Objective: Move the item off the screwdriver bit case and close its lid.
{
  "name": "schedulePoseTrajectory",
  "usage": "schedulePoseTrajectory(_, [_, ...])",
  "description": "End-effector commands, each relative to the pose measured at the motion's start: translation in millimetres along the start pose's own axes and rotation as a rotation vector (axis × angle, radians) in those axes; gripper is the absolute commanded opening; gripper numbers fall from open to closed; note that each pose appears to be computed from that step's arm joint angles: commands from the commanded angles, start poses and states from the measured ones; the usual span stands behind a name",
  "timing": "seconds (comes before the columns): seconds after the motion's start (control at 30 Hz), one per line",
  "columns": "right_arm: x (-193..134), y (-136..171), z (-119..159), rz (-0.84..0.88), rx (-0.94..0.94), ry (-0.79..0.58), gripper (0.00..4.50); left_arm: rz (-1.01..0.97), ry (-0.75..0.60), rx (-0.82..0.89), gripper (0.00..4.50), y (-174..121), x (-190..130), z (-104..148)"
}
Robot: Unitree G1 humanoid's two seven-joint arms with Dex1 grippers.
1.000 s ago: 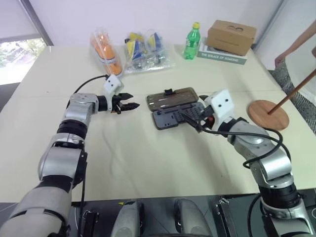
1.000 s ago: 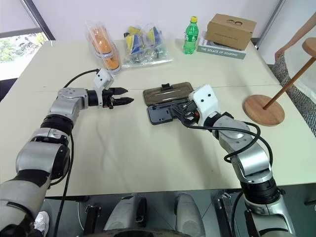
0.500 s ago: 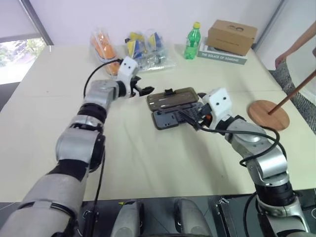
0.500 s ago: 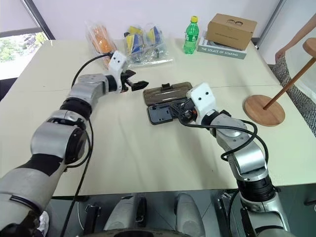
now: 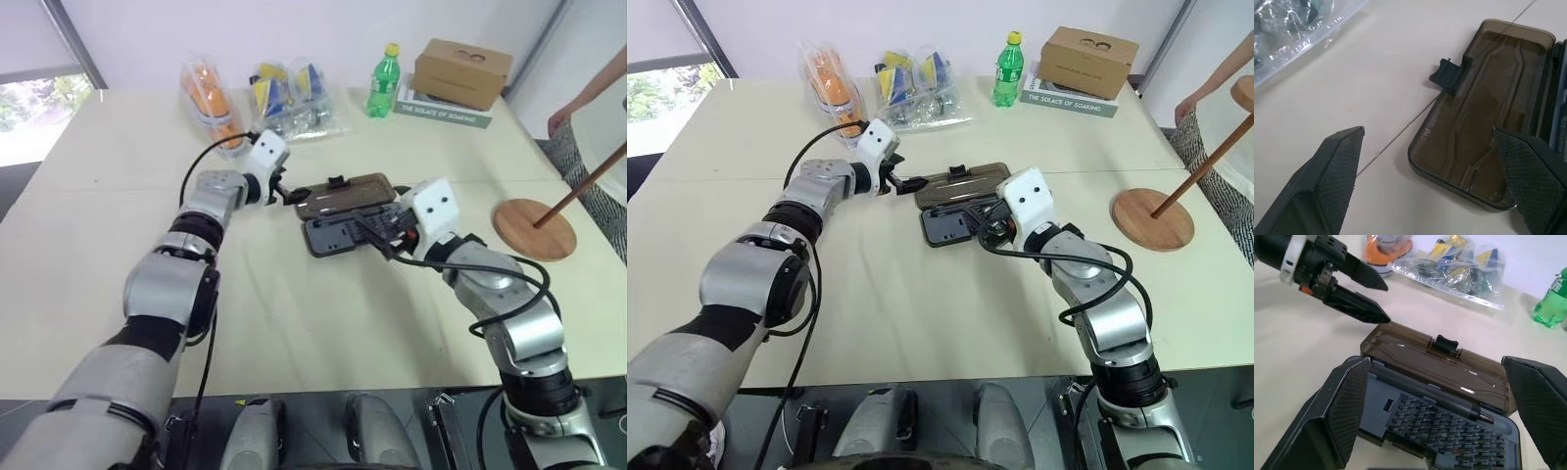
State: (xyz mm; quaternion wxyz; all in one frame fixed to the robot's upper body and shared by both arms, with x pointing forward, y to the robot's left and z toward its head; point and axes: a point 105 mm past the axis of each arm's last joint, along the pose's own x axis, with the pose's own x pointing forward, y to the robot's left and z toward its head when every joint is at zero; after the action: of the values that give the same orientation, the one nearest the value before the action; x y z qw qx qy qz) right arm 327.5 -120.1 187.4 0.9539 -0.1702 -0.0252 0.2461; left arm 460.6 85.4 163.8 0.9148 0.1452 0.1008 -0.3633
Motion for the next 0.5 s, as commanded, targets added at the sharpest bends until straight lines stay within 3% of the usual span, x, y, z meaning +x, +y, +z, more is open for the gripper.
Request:
schedulePoseTrajectory(0.03, [-7, -1, 14, -0.029, -0.028, -0.05, 4.5, 0.019, -0.028, 0.008, 4.37, 2, 0, 9])
schedulePoseTrajectory(0.5, [-16, -5, 14, -0.082, -0.032, -0.034, 4.5, 0.162, 0.063, -0.097, 4.37, 6, 7, -21])
